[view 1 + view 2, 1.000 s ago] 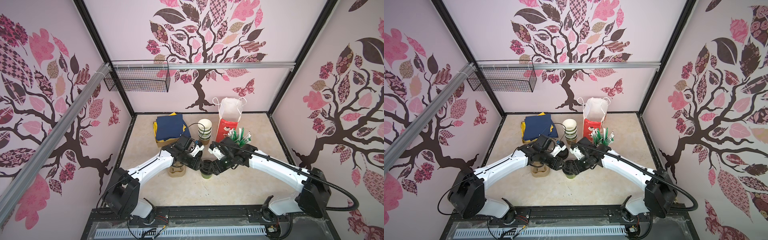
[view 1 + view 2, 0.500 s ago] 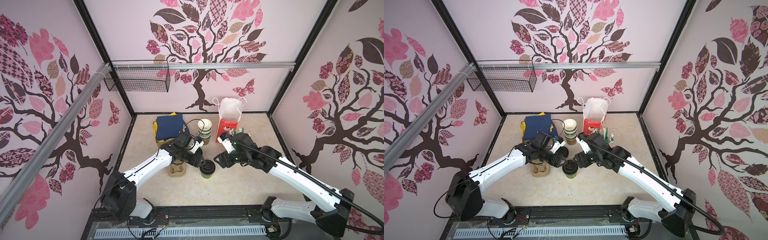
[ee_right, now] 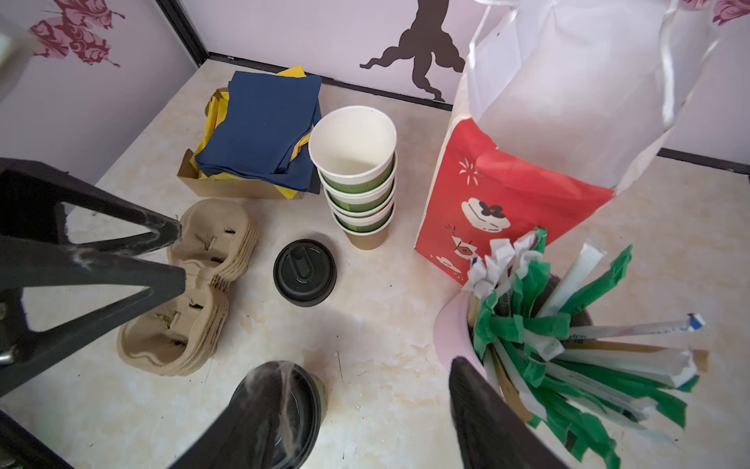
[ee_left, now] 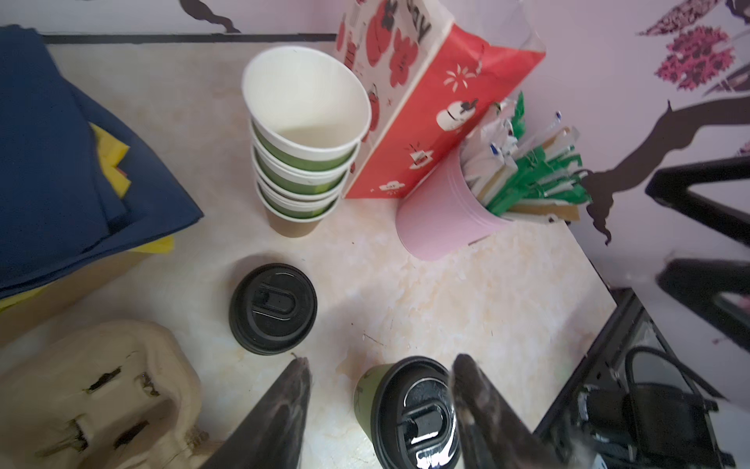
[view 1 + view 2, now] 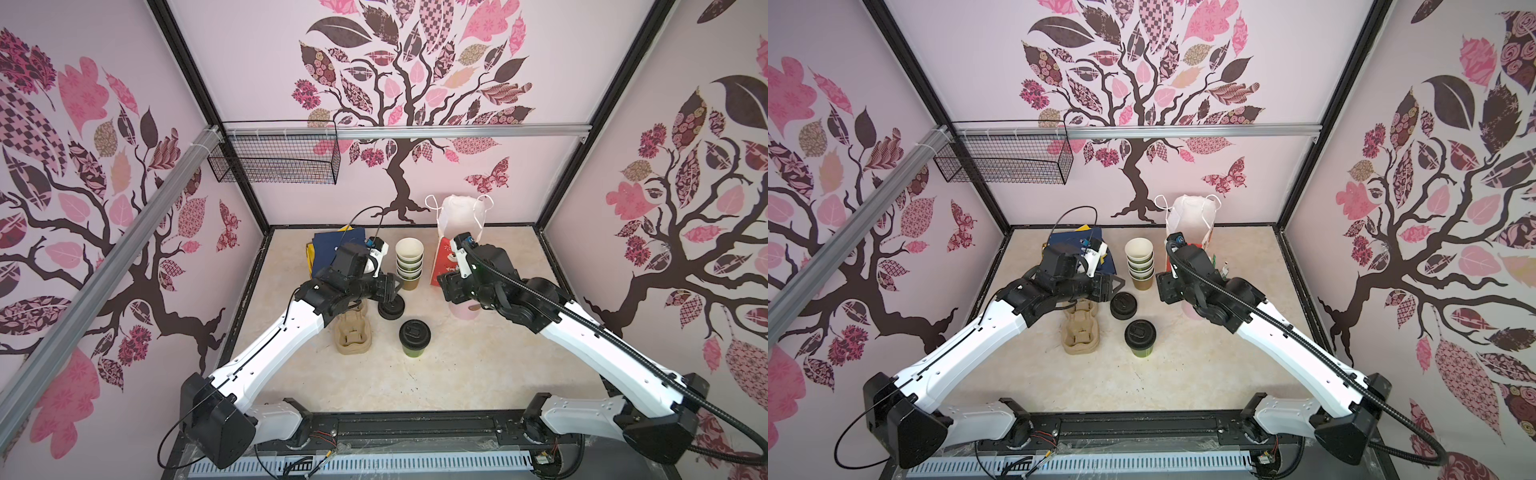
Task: Pack the takeout coffee
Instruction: 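Lift both grippers off the lidded cup and move toward the cup stack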
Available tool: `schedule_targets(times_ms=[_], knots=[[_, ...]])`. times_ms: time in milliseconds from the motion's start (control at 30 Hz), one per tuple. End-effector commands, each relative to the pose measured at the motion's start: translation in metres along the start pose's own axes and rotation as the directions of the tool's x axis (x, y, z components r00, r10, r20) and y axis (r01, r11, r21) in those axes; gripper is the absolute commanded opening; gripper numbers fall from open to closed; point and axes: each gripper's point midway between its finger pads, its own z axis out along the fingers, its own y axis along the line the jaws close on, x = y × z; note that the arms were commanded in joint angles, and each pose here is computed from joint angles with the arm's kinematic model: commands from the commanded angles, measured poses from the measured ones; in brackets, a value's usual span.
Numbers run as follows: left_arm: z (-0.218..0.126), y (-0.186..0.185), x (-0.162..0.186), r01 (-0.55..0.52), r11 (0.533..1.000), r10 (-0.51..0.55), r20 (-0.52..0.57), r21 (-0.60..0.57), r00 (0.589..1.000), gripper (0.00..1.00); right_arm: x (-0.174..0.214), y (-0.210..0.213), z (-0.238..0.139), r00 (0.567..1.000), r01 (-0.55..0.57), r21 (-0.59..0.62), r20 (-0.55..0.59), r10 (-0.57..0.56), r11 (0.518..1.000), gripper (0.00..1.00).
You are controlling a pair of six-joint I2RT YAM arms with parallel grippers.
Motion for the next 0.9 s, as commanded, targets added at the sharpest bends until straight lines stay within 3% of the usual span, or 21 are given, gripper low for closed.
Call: schedule_targets(times_ms=[0,200,400,867], knots=[[-0.004,0.021,-0.039,0.125,0.989,-0.116,0.101,-0.078,0.988,0.58,-0.007,-0.002,0.011,0.999,-0.029,0.050,-0.031,0.031,0.998,0.68],[0.016,0.037,-0.068,0.181,0.977,-0.171,0.096,-0.110,0.981,0.57,-0.014,0.008,0.030,0.996,-0.065,0.053,-0.060,0.068,0.996,0.68],[0.056,0.049,-0.077,0.187,0.968,-0.190,0.003,-0.169,0.982,0.57,-0.009,-0.005,0.026,0.995,-0.079,0.105,-0.044,0.084,0.991,0.67],[0.107,0.068,-0.094,0.033,0.942,-0.067,-0.093,-0.333,0.993,0.49,0.009,-0.026,0.016,0.992,-0.116,0.185,-0.031,0.124,0.976,0.66]])
